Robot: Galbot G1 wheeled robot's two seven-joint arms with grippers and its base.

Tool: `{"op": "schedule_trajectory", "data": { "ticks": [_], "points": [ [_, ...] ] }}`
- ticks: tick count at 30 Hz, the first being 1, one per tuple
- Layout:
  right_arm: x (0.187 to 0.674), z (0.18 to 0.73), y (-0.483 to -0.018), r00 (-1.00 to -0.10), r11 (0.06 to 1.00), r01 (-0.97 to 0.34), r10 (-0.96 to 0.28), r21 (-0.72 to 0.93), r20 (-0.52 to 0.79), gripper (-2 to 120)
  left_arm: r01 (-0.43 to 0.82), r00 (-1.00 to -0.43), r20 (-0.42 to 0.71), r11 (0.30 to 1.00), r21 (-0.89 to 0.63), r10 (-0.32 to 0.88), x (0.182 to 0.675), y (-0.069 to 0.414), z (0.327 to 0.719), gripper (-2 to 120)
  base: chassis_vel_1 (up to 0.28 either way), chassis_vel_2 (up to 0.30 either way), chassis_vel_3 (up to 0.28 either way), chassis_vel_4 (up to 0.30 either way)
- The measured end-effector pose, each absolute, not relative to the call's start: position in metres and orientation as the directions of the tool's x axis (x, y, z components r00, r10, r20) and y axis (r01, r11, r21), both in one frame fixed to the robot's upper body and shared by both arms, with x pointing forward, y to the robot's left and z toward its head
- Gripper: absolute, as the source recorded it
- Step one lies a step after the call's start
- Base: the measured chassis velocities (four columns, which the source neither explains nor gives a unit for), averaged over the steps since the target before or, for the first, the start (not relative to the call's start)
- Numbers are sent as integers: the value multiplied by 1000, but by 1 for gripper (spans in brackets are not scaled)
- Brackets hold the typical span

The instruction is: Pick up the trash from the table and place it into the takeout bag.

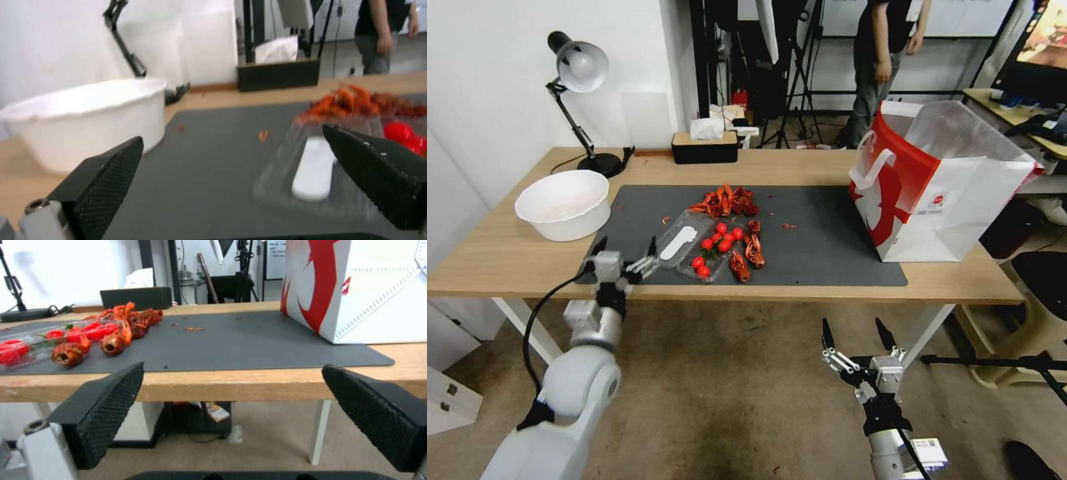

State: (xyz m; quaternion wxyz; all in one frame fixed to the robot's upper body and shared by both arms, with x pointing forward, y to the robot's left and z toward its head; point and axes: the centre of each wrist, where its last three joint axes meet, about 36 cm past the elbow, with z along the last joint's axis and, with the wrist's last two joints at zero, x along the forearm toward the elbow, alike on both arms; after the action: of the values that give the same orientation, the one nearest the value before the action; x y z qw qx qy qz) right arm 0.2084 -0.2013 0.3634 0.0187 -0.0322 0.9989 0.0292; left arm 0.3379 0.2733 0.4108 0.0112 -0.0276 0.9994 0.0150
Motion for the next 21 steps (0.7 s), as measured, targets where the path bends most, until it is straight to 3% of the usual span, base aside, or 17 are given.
{"op": "schedule_trajectory", "data": {
  "ticks": [21],
  "points": [
    [214, 372, -209, -995, 994, -80, -76, 72, -65, 100, -93, -996, -24, 995, 48, -92, 290, 283, 380, 100, 0, 0, 0, 0]
  ]
}}
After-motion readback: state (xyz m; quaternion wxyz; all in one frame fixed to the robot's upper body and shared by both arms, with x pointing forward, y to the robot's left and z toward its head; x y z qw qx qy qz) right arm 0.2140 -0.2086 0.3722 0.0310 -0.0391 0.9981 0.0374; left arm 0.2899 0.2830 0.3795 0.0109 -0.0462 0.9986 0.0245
